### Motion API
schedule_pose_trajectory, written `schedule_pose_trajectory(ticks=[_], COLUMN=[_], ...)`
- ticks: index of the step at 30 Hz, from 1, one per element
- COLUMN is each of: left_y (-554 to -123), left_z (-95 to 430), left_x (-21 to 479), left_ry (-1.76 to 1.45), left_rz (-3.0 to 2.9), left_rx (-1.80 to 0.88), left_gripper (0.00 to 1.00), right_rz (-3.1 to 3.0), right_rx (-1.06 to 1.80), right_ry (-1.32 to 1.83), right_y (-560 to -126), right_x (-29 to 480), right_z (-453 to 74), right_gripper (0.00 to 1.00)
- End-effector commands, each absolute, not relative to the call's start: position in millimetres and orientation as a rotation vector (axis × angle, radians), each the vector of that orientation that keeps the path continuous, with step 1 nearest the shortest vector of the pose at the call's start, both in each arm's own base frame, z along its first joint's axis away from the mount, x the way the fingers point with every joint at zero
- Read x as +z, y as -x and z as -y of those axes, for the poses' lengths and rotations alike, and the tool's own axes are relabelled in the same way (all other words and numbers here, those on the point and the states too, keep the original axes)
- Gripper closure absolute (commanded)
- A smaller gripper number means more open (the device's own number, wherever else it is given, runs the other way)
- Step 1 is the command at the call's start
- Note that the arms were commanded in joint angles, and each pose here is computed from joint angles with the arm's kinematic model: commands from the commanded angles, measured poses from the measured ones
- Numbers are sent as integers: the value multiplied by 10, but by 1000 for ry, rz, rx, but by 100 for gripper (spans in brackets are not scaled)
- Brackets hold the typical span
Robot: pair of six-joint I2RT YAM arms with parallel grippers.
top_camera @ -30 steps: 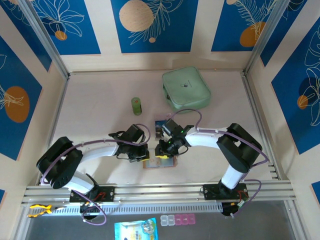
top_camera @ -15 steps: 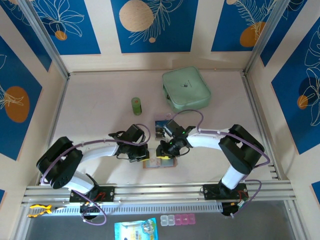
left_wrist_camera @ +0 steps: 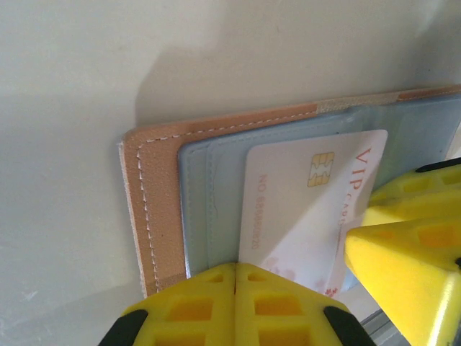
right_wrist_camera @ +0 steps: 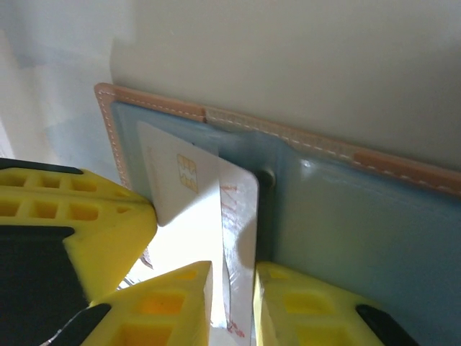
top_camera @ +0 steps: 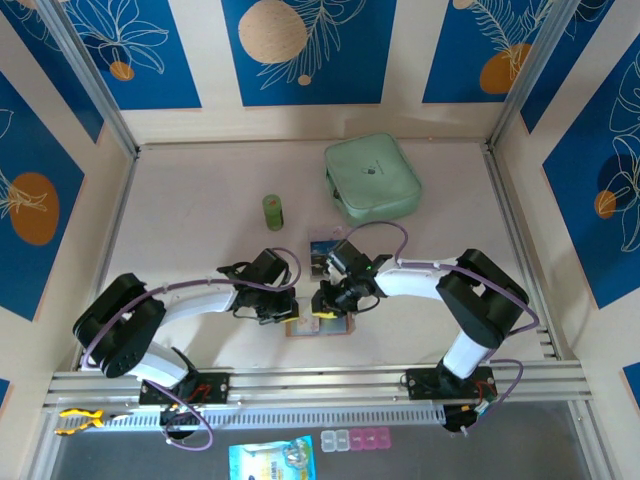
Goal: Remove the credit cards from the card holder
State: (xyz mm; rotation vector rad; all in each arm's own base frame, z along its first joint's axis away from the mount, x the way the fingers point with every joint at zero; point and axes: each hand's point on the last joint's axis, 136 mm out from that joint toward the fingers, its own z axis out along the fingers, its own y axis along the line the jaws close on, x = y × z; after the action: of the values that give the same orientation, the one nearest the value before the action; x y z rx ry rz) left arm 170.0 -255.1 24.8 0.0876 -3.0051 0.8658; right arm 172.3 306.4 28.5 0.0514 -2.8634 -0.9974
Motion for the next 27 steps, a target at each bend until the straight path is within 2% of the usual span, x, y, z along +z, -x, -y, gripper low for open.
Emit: schedule_pose_trajectory(ticks=[1,8,27], left_y=[-1591,-1594,-1599], left_z=[2404,2402,2402], left_x=[87,89,102], left_ry=[-94,-96,-93], left_rz=[3000,3002,3004], left_rx=[726,725,722], left_gripper=[100,100,100], right_rz=[2834,2831,2927], right_rx=[-1063,-1065,-961], right_ry=[-51,-42,-36], right_y=[-1696,-1695,-1744], right_x=[387,368,487], right_z=[-3087,-3077,-2727], right_gripper=[79,84,89])
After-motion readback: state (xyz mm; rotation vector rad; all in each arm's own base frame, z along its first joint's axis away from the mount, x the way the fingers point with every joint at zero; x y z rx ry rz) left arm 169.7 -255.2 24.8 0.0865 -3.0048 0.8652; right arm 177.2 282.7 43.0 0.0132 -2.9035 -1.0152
